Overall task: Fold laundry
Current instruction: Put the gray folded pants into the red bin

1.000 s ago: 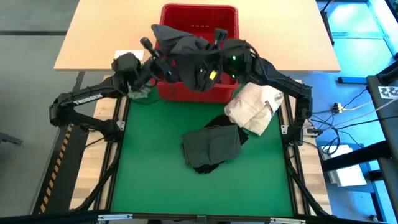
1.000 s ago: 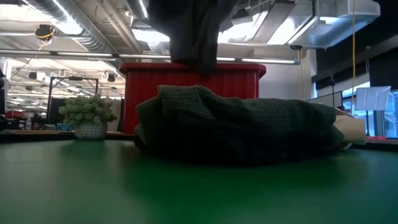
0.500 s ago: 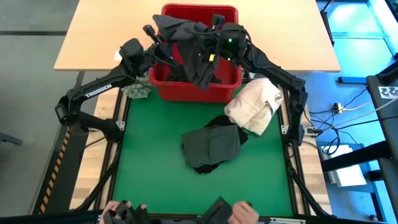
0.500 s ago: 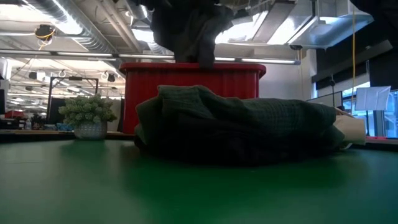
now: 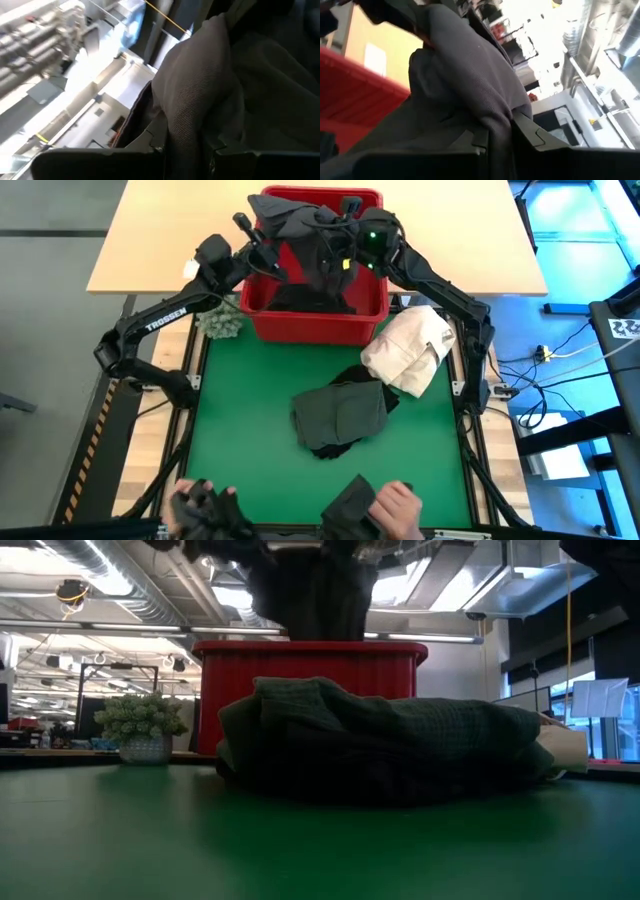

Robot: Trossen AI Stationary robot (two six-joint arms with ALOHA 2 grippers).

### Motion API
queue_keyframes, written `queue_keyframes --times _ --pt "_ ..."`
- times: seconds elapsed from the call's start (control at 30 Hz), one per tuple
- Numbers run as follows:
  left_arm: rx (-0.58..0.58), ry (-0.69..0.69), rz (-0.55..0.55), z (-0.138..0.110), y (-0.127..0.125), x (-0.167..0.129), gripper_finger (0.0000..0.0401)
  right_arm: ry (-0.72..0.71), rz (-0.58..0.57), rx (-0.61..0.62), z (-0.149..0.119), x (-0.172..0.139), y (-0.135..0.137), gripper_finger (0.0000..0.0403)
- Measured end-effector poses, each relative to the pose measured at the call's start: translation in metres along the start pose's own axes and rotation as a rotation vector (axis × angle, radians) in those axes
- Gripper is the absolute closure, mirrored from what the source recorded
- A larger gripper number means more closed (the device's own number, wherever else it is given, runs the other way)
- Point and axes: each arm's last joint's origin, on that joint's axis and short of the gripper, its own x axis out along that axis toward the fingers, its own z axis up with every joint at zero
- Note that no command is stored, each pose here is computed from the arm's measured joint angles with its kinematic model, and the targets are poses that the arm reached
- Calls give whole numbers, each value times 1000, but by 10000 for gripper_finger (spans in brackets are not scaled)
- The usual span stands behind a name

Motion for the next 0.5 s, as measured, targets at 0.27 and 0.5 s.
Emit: queue_keyframes --times 0.27,0.5 --pt "18 82 -136 -50 -33 31 363 149 108 -34 -44 37 28 365" --pt "16 129 -218 -99 -51 48 363 207 177 -32 -90 73 55 366"
